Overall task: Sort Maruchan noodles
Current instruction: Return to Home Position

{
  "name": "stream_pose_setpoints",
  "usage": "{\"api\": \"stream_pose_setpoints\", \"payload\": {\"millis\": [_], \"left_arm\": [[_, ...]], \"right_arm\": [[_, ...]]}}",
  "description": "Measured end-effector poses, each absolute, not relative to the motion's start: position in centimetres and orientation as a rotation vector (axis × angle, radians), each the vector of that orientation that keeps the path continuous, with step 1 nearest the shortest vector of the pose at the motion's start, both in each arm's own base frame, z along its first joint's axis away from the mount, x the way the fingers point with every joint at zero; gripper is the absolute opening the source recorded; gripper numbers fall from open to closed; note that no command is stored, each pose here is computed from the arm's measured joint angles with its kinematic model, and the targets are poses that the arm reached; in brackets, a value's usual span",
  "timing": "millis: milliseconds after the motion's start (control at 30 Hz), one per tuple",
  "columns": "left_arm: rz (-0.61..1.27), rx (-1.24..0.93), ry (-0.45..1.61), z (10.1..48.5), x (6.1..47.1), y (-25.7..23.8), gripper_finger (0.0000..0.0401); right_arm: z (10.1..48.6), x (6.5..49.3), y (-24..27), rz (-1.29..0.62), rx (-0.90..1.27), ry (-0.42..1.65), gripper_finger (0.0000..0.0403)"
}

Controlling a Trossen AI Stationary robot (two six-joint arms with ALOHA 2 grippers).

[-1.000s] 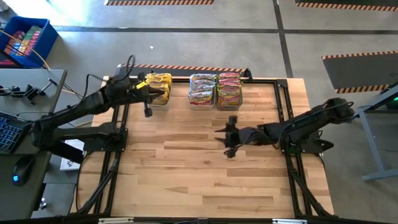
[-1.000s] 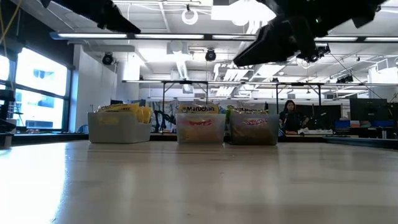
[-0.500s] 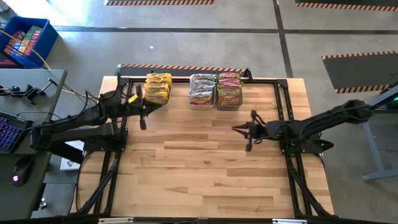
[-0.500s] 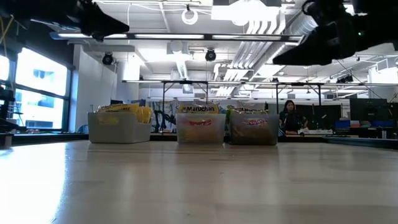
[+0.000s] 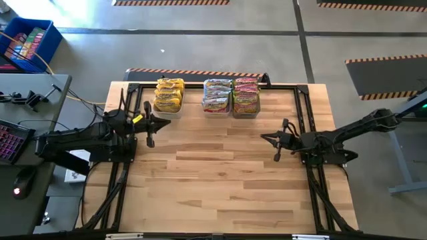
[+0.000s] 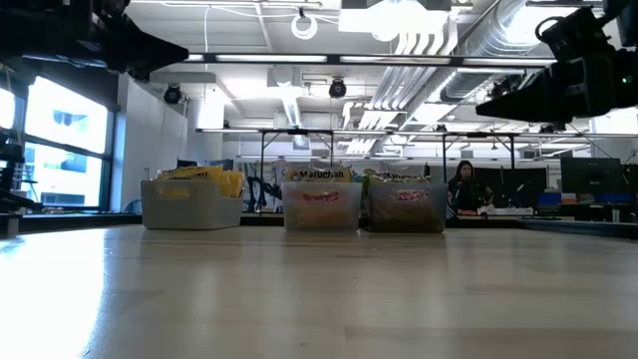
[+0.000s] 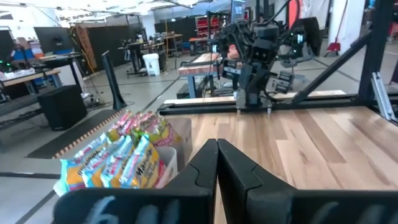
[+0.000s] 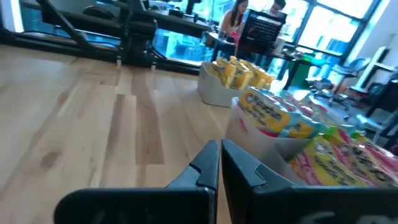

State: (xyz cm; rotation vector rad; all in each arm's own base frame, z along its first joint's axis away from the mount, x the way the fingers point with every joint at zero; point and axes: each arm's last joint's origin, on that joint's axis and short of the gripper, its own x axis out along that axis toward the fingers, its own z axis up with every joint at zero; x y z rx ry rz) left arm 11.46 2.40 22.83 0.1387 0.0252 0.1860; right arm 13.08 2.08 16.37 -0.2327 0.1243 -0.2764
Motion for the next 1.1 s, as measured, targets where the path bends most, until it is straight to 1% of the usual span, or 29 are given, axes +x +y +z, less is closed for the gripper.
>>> {"api": "stream_pose_setpoints", "payload": {"millis": [233,533,733,900,1100], "left_arm": [[0.202,0.140,0.010,21.0,10.8,1.7,0.0000],[0.142,0.134,-0.061,19.5,9.9,0.9,0.0000],[0.116,0.132,-0.096,18.9,9.3,0.6,0.0000],[0.104,0.136,-0.075,18.6,9.3,0.4,0.0000],[0.111,0.131,-0.041,18.3,9.4,0.2,0.0000]], "right_arm": [[15.8,12.2,2.2,-0.283,-0.248,0.123,0.0004],[16.0,11.5,2.6,-0.239,-0.241,0.104,0.0002],[16.0,11.0,2.7,-0.281,-0.251,0.115,0.0000],[16.3,10.6,3.0,-0.255,-0.259,0.081,0.0000],[16.5,9.8,3.2,-0.301,-0.274,0.066,0.0000]]}}
